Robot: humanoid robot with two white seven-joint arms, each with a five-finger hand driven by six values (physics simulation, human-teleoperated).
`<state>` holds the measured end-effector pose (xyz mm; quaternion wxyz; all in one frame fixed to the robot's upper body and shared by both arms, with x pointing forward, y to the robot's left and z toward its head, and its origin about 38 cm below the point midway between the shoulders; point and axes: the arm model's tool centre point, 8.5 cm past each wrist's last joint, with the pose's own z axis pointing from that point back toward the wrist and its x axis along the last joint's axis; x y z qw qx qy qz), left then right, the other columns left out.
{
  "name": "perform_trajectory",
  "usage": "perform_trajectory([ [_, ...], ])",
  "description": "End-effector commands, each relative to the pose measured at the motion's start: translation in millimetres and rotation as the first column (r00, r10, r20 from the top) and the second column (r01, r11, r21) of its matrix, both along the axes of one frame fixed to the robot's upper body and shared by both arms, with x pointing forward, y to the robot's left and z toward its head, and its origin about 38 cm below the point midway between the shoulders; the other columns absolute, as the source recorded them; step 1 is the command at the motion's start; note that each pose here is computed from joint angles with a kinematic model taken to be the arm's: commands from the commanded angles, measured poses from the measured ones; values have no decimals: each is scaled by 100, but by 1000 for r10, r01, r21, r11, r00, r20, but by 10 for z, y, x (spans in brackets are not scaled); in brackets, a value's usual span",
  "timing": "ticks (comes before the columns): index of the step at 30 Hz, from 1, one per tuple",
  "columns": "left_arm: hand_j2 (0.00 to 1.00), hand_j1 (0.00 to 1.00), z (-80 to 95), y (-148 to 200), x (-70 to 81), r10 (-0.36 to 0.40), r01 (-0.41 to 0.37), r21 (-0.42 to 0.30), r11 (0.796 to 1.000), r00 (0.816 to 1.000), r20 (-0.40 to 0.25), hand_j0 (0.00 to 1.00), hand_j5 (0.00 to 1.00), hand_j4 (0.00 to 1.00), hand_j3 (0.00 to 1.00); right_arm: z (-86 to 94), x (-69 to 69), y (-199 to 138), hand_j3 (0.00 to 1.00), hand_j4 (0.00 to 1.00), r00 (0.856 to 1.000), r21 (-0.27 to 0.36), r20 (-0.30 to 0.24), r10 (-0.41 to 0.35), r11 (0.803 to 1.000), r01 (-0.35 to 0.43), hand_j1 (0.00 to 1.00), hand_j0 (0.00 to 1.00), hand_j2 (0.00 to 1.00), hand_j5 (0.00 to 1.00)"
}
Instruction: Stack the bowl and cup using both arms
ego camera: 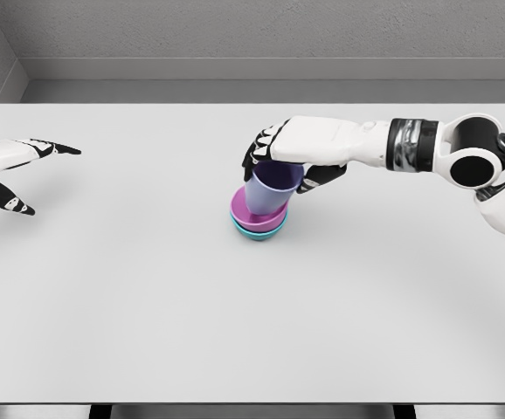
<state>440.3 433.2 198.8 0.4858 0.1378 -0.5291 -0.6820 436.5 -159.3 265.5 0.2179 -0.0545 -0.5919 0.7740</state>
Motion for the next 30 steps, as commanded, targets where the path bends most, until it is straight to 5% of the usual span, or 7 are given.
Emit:
perform_trajectory([
  [1,100,100,8,5,1,4,-4,-6,1000,1000,1,100,100,100,100,-5,4,1,65,65,1000,3,-5,-2,1000,2,65,65,65,65],
  [8,100,100,3,0,2,3,-3,-4,1000,1000,0,100,100,100,100,-75,15,34,66,66,1000,-14,-15,1,1000,-1,66,66,66,66],
  [10,100,100,3,0,2,3,-3,-4,1000,1000,0,100,100,100,100,-78,17,37,73,73,1000,-14,-16,1,1000,-1,73,73,73,73],
  [11,100,100,2,0,2,3,-3,-3,1000,1000,0,100,100,100,100,-80,21,34,95,95,1000,-14,-17,-2,1000,2,95,95,95,95],
  [12,100,100,3,0,2,3,-3,-4,1000,1000,0,100,100,100,100,-80,21,34,100,100,1000,-14,-17,-2,1000,2,100,100,100,100],
  [30,100,100,2,-10,4,0,0,-6,1000,1000,1,100,100,100,100,-63,24,20,100,100,1000,-16,-11,-4,1000,4,100,100,100,100],
])
